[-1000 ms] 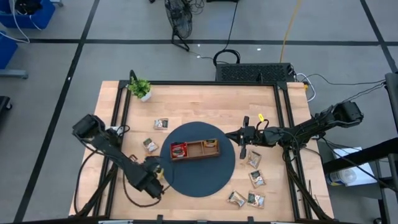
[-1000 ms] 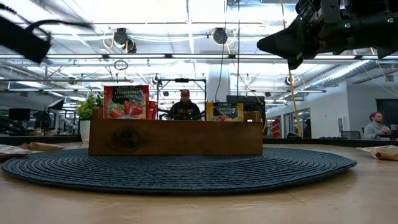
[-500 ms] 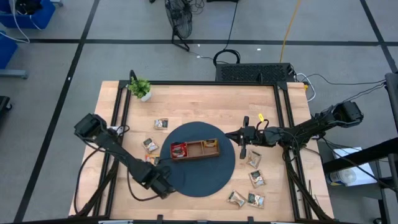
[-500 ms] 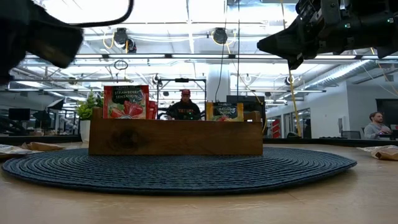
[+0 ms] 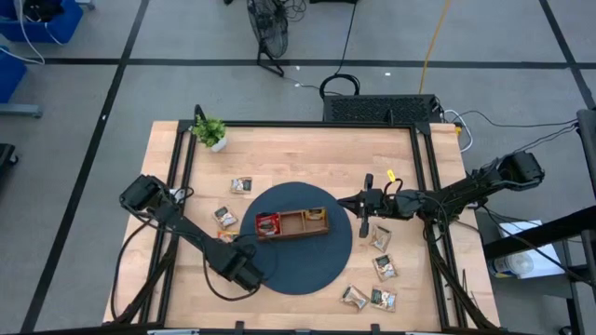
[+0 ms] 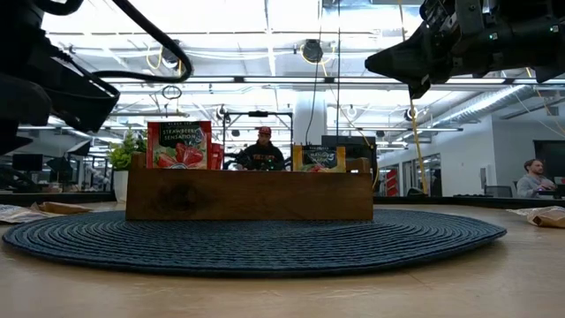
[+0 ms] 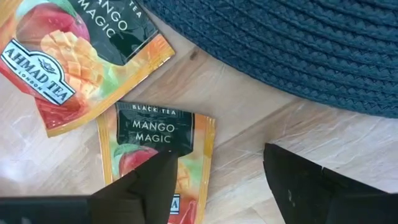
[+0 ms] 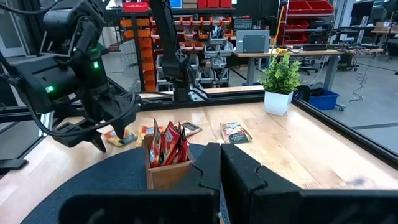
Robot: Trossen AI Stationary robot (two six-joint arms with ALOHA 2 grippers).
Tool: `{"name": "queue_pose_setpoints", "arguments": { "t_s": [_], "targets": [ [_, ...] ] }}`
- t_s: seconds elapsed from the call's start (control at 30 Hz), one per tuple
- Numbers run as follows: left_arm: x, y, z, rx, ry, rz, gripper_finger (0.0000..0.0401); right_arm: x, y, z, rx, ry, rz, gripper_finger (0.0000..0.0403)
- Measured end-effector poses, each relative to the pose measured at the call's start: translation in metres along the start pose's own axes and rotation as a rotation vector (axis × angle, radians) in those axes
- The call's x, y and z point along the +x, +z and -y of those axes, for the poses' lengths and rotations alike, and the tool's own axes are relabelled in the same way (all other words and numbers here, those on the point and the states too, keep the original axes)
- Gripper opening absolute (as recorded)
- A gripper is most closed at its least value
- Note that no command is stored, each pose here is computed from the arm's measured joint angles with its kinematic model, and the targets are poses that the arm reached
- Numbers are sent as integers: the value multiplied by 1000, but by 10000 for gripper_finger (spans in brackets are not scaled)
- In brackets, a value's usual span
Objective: Pick & Place Tea
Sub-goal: Put the bottom yellow tea bag into the right section of the wooden organizer
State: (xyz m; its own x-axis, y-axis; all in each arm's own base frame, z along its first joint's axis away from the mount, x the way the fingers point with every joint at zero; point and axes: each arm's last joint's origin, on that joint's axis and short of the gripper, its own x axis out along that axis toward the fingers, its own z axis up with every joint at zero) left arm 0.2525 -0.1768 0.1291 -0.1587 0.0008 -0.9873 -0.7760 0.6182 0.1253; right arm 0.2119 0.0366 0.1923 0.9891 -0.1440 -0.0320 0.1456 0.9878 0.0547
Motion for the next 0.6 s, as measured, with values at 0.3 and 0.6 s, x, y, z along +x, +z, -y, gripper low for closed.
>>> {"name": "queue_pose_setpoints", "arguments": {
  "t_s": [0.3, 0.6],
  "targets": [
    [-8, -6, -8, 100, 16, -141, 204, 0, 0, 0, 0, -1, 0, 0],
    [-37, -11, -28, 126, 24, -88, 200, 0, 0, 0, -1, -1, -4, 0]
  ]
}}
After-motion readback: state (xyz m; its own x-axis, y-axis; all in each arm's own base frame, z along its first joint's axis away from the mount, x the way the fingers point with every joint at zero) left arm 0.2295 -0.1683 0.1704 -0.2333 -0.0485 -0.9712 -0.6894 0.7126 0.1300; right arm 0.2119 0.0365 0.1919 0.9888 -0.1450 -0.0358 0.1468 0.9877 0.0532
